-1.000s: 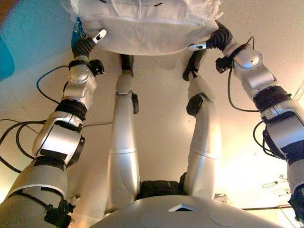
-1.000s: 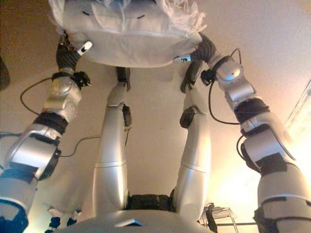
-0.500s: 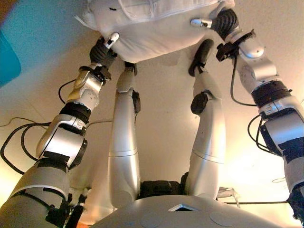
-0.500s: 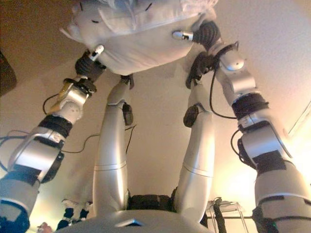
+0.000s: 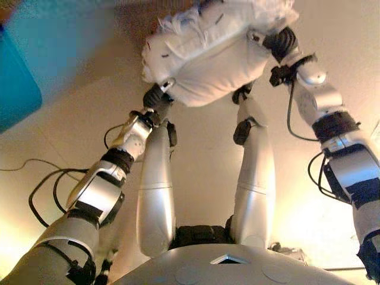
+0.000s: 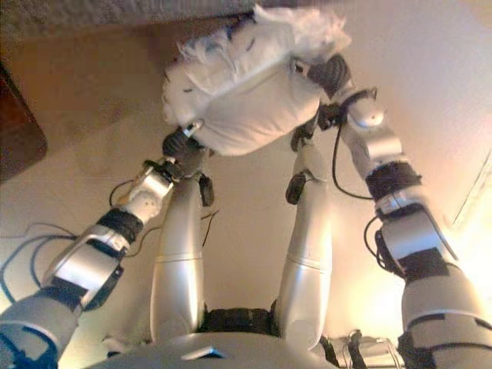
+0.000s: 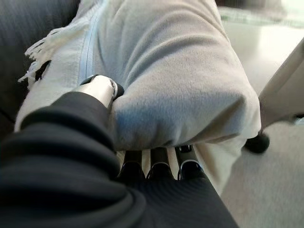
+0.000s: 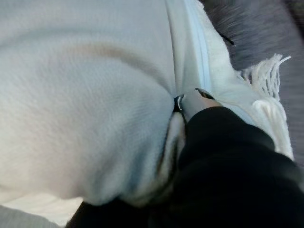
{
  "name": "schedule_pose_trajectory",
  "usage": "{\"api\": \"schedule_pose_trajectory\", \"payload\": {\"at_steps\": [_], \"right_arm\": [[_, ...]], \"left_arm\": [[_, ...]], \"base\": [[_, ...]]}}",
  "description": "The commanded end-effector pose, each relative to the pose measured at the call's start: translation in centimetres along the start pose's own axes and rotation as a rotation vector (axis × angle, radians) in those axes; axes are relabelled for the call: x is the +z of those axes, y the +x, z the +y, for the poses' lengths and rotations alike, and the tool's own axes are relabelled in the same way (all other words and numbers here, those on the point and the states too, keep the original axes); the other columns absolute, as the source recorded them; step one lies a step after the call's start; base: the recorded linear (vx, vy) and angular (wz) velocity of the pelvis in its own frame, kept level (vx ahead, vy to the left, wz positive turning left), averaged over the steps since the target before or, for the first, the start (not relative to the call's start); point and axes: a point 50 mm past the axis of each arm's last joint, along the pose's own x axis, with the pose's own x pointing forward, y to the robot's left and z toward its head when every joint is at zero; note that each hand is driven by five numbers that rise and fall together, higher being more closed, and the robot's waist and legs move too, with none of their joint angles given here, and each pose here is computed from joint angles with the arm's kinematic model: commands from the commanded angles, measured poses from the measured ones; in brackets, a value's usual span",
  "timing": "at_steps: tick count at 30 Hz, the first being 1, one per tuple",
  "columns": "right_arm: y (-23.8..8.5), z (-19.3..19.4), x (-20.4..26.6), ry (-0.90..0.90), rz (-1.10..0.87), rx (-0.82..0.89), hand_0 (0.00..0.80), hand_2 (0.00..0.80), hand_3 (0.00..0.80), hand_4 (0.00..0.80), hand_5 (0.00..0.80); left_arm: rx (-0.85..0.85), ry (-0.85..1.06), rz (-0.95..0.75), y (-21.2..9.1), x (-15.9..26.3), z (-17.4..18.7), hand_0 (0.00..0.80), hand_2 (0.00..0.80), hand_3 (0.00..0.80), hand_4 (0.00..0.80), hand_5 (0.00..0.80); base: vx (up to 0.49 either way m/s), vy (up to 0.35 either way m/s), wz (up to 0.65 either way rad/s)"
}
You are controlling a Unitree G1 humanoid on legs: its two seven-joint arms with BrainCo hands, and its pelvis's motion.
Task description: Pick up the cushion and take it to the sofa
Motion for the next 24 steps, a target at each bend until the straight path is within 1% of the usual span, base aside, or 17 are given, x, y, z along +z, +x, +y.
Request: {"api": "schedule_pose_trajectory", "payload": {"at_steps": [1, 2, 4, 6, 8, 11, 13, 18, 21, 24], "right_arm": [[-0.9, 6.0, 2.1, 0.043, -0.271, 0.211, 0.800, 0.800, 0.800, 0.800, 0.800], [-1.5, 5.9, 1.8, 0.054, -0.283, 0.196, 0.800, 0.800, 0.800, 0.800, 0.800], [-3.9, 6.0, 1.0, 0.058, -0.349, 0.156, 0.800, 0.800, 0.800, 0.800, 0.800], [-5.9, 6.2, 1.0, 0.044, -0.395, 0.157, 0.800, 0.800, 0.800, 0.800, 0.800], [-8.3, 6.2, 1.0, 0.013, -0.447, 0.154, 0.800, 0.800, 0.800, 0.800, 0.800], [-10.3, 6.6, 1.0, 0.010, -0.459, 0.150, 0.800, 0.800, 0.800, 0.800, 0.800], [-10.9, 6.8, 1.4, 0.008, -0.493, 0.150, 0.800, 0.800, 0.800, 0.800, 0.800], [-12.2, 7.6, 2.6, 0.040, -0.548, 0.162, 0.800, 0.800, 0.800, 0.800, 0.800], [-12.9, 7.5, 3.9, 0.062, -0.618, 0.165, 0.800, 0.800, 0.800, 0.800, 0.800], [-13.4, 7.4, 5.1, 0.065, -0.678, 0.148, 0.800, 0.800, 0.800, 0.800, 0.800]], "left_arm": [[-0.585, 0.008, -0.143, 2.2, 0.4, -10.3, 0.800, 0.800, 0.800, 0.800, 0.800], [-0.580, 0.000, -0.152, 1.7, 0.2, -10.1, 0.800, 0.800, 0.800, 0.800, 0.800], [-0.540, -0.008, -0.222, -0.1, 0.0, -9.3, 0.800, 0.800, 0.800, 0.800, 0.800], [-0.511, -0.037, -0.289, -1.5, 0.4, -9.0, 0.800, 0.800, 0.800, 0.800, 0.800], [-0.527, -0.050, -0.376, -3.2, 0.9, -8.9, 0.800, 0.800, 0.800, 0.800, 0.800], [-0.521, -0.064, -0.416, -5.2, 1.4, -9.1, 0.800, 0.800, 0.800, 0.800, 0.800], [-0.547, -0.048, -0.462, -5.8, 1.9, -9.5, 0.800, 0.800, 0.800, 0.800, 0.800], [-0.538, -0.003, -0.548, -7.6, 3.0, -10.5, 0.800, 0.800, 0.800, 0.800, 0.800], [-0.543, 0.074, -0.610, -8.6, 4.1, -11.0, 0.800, 0.800, 0.800, 0.800, 0.800], [-0.553, 0.080, -0.644, -8.9, 5.0, -11.4, 0.800, 0.800, 0.800, 0.800, 0.800]], "base": [[-0.014, -0.132, -0.04], [0.000, -0.132, -0.05], [0.024, -0.094, -0.06], [0.045, -0.075, -0.09], [0.114, -0.069, -0.15], [0.233, -0.021, -0.11], [0.196, -0.009, -0.01], [0.303, 0.010, 0.05], [0.147, -0.014, -0.05], [0.081, -0.037, 0.05]]}}
